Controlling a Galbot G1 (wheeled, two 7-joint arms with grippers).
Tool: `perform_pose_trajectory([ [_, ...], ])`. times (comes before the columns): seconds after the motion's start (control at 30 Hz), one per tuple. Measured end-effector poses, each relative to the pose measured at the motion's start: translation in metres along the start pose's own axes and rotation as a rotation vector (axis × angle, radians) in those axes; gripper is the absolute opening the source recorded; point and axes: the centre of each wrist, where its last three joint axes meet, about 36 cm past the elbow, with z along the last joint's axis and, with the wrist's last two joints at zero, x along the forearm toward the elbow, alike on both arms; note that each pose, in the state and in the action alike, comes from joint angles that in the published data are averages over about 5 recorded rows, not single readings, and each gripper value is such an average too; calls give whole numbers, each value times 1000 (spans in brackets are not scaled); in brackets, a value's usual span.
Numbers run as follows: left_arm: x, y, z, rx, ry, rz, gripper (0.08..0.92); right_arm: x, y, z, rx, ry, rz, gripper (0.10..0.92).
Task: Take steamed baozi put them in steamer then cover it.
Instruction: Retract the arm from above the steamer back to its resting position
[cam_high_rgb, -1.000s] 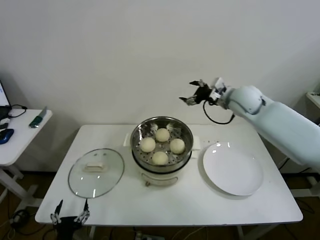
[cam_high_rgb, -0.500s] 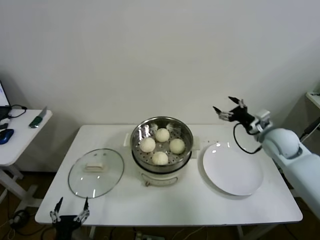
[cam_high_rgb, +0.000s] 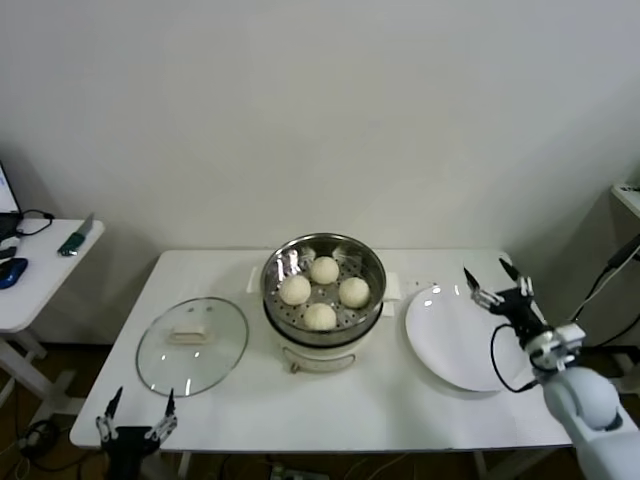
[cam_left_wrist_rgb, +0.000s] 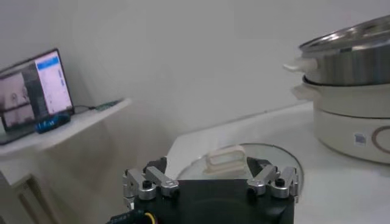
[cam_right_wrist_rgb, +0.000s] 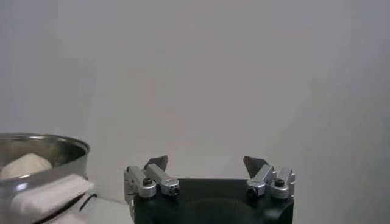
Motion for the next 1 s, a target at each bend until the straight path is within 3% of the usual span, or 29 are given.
perform_pose_trajectory([
  [0.3, -8, 15, -9, -202, -77, -66, 823, 74, 46, 66, -134, 26, 92, 823],
  [0.53, -20, 26, -15, -449, -166, -130, 823, 119, 78, 102, -204, 61, 158, 823],
  [0.77, -37, 31, -7, -694, -232, -130, 823, 147, 108, 124, -244, 87, 199, 823],
  [1.0, -58, 29, 12, -889, -249, -121, 823, 160, 128, 133, -266, 95, 218, 823],
])
